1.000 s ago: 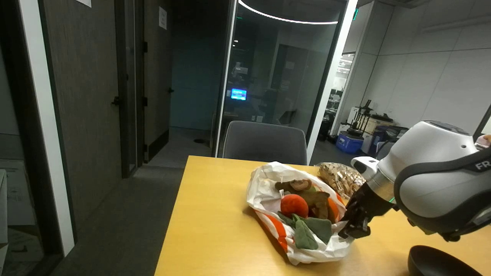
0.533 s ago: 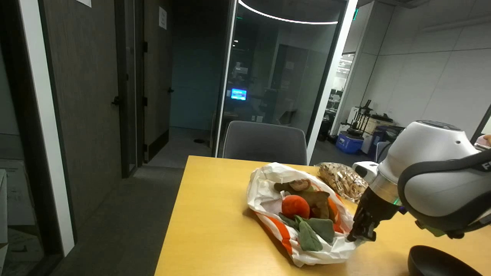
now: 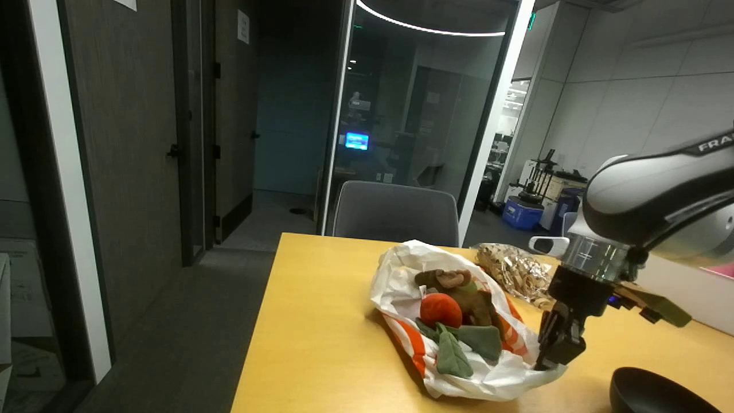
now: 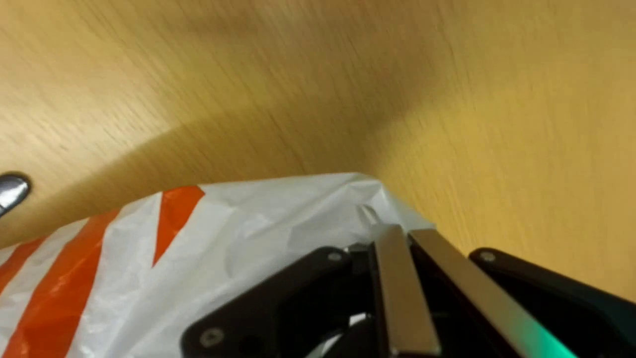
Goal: Put the contents of the black bowl into the plastic bag
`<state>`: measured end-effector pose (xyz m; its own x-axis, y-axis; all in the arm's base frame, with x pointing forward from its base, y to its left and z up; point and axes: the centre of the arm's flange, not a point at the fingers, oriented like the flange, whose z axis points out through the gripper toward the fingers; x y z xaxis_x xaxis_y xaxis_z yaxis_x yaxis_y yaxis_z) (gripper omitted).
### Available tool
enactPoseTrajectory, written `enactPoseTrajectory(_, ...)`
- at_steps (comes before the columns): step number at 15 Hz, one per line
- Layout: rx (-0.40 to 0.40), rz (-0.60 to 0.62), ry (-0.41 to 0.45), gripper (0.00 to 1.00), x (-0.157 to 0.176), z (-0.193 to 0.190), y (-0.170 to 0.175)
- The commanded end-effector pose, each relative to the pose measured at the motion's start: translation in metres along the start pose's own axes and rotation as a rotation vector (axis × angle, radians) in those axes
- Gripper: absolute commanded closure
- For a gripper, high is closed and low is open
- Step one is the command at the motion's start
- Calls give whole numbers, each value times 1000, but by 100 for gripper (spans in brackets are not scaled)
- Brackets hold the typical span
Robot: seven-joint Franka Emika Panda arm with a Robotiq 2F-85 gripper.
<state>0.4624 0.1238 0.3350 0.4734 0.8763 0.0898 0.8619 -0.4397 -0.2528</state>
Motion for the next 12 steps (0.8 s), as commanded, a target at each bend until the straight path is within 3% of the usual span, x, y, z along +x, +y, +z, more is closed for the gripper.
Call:
enactPoseTrajectory(1, 132, -26, 85, 100, -5, -34, 4)
enactPoseTrajectory(7, 391, -83, 132, 100, -21, -65, 8)
enactPoseTrajectory(10, 459, -119, 201, 100, -30, -80, 8)
enactPoseTrajectory(12, 454, -110, 284, 100, -35, -91, 9)
